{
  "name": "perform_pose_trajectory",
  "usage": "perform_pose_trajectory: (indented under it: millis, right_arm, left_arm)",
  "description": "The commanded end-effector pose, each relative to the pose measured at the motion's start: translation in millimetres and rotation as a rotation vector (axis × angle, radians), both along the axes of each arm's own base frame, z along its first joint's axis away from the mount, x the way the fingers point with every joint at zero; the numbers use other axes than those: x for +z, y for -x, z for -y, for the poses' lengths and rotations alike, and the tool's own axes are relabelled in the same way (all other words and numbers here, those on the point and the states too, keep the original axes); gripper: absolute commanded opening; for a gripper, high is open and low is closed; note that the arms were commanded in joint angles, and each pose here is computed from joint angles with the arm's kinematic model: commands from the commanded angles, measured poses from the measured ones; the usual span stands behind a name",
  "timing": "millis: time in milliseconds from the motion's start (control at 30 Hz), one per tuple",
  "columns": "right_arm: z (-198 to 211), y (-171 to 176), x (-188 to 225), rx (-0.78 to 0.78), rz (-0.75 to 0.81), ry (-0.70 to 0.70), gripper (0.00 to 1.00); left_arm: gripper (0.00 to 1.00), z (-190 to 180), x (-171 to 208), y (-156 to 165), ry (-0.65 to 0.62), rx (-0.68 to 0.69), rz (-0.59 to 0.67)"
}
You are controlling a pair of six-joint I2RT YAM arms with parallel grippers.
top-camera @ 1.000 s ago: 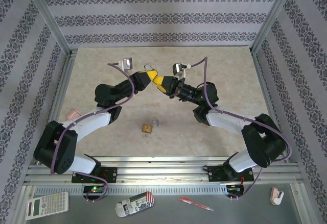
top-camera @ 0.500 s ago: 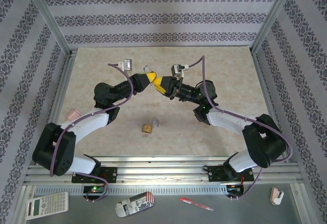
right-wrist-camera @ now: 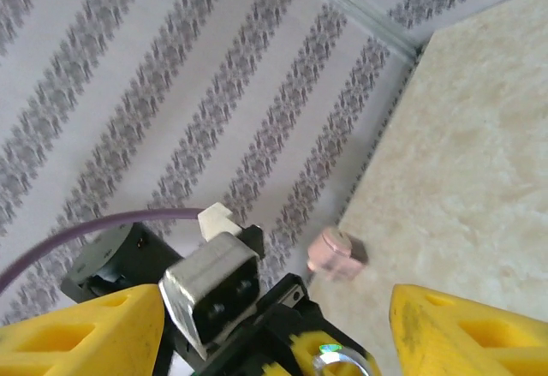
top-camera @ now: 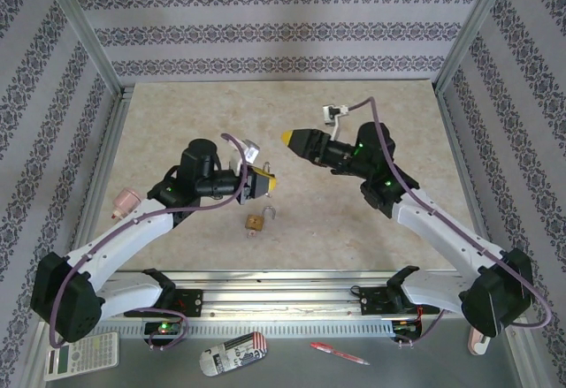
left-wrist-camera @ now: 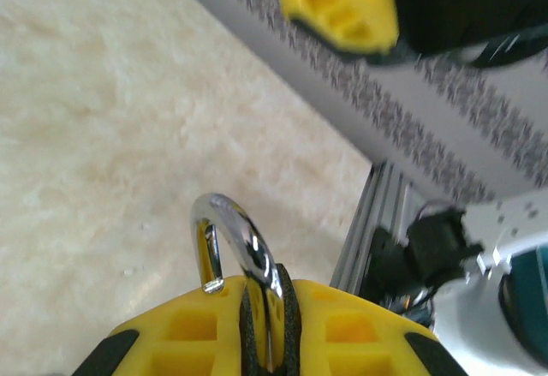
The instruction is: Unlock with the key
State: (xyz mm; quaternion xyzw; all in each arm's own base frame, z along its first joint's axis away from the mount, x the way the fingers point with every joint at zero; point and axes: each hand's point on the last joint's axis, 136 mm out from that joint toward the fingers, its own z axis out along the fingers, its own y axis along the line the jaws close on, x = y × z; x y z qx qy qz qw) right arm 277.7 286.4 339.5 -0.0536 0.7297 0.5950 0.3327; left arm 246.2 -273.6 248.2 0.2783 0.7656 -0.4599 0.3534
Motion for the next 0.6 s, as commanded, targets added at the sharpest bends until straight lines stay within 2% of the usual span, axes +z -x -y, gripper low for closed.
perform_pose_trajectory:
  millis: [0, 167, 467, 567]
  right_arm:
    - [-10.1, 16.6, -45.1, 0.07, -0.006, 0.257, 0.69]
    - [-15.4, 27.8, -74.0, 0.112, -0.009, 0.381, 0.68]
    - [-19.2, 33.5, -101.7, 0.159, -0.023, 0.419, 0.67]
    - [-22.6, 38.8, -104.0, 0.189, -0.018, 0.388, 0.67]
  left_arm:
    - [0.0, -1.7, -8.4, 8.2, -0.133, -0.037, 0.093]
    - [0.0, 1.6, -6.6, 15.1, -0.128, -0.057, 0.101]
    - [0.0, 13.0, -1.2, 27.2, -0.115, -0.117, 0.097]
    - [0.0, 15.0, -0.7, 29.0, -0.102, -0.127, 0.087]
